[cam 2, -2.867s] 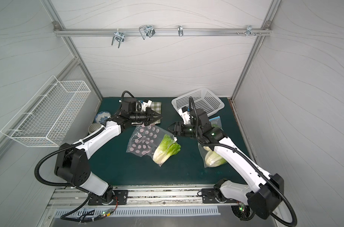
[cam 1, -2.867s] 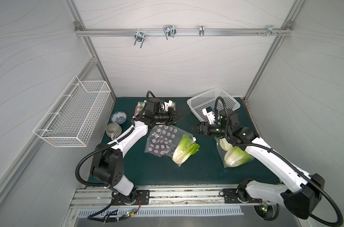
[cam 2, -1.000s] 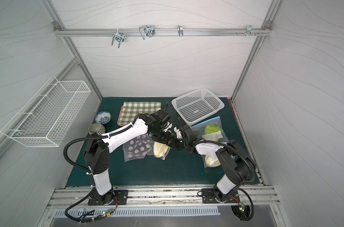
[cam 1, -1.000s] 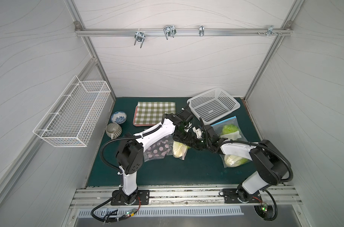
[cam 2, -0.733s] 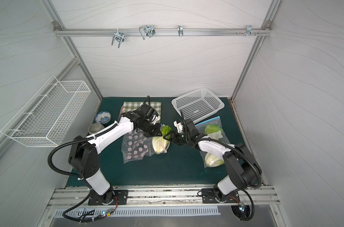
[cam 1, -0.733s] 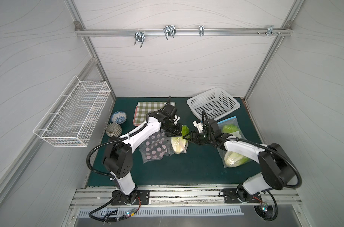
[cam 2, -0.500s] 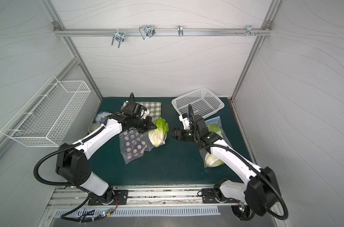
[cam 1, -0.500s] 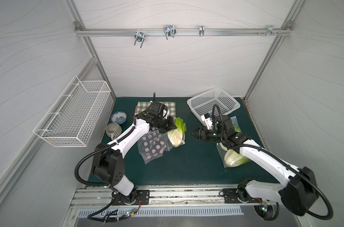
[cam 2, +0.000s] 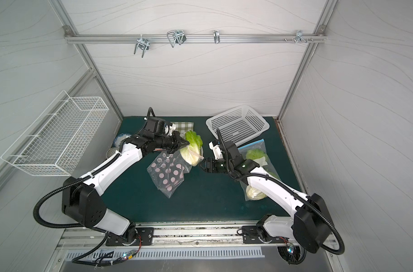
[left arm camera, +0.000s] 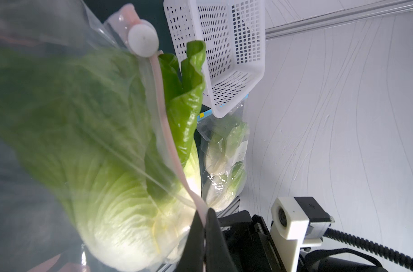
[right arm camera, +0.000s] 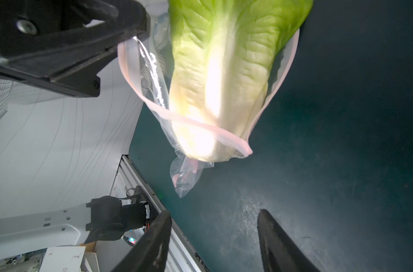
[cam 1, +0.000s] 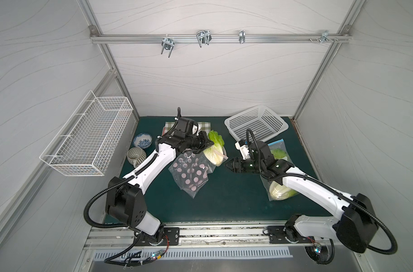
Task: Put the chinese cabbages into a zipper bag and zip it
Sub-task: Pick up the zipper food storage bag at the center of the board, then adjust the zipper food storage bag at the center of the board.
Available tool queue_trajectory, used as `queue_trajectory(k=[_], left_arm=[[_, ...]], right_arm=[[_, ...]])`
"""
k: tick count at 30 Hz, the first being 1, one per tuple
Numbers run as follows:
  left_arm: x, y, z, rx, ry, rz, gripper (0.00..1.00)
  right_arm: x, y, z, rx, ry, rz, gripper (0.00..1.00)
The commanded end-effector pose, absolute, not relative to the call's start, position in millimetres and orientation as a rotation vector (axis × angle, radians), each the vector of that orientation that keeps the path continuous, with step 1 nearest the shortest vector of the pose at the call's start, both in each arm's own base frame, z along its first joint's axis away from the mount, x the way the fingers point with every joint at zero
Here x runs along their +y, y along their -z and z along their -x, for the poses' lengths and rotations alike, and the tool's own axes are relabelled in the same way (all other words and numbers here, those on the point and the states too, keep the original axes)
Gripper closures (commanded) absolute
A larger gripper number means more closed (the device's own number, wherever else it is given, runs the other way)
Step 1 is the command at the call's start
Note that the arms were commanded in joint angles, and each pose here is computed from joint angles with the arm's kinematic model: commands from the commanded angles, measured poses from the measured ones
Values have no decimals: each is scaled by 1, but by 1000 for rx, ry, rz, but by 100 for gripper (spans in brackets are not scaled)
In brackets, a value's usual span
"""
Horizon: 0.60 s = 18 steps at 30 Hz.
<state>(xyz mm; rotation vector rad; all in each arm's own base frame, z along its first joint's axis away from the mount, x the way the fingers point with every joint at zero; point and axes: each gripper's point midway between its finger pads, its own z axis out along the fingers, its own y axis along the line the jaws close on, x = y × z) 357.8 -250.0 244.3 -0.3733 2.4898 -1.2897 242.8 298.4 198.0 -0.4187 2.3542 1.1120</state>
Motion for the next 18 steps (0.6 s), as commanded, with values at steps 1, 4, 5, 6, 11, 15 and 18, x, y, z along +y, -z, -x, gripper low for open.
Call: queue_trajectory(k=[1, 4, 5, 6, 11, 15, 18], left_arm=[[-259, -299, -362, 2326, 1434, 314, 99], [-261, -311, -361, 2303, 1470, 308, 99], [-261, -314, -361, 2299, 1475, 302, 99], [-261, -317, -360, 2296, 1479, 296, 99], [-261, -325, -357, 2284, 1484, 270, 99], [-261, -331, -357, 2258, 1488, 261, 99], [-261, -339, -358, 2227, 1501, 246, 99]], right_arm=[[306, -213, -261, 2228, -1068, 490, 40], [314, -218, -268, 2133, -1090, 527, 40], [316, -220, -270, 2107, -1101, 540, 40], [318, -223, -274, 2083, -1118, 541, 40], [324, -252, -282, 1960, -1201, 574, 32], [332, -251, -284, 2033, -1268, 562, 12], [335, -238, -287, 2124, -1295, 510, 5]])
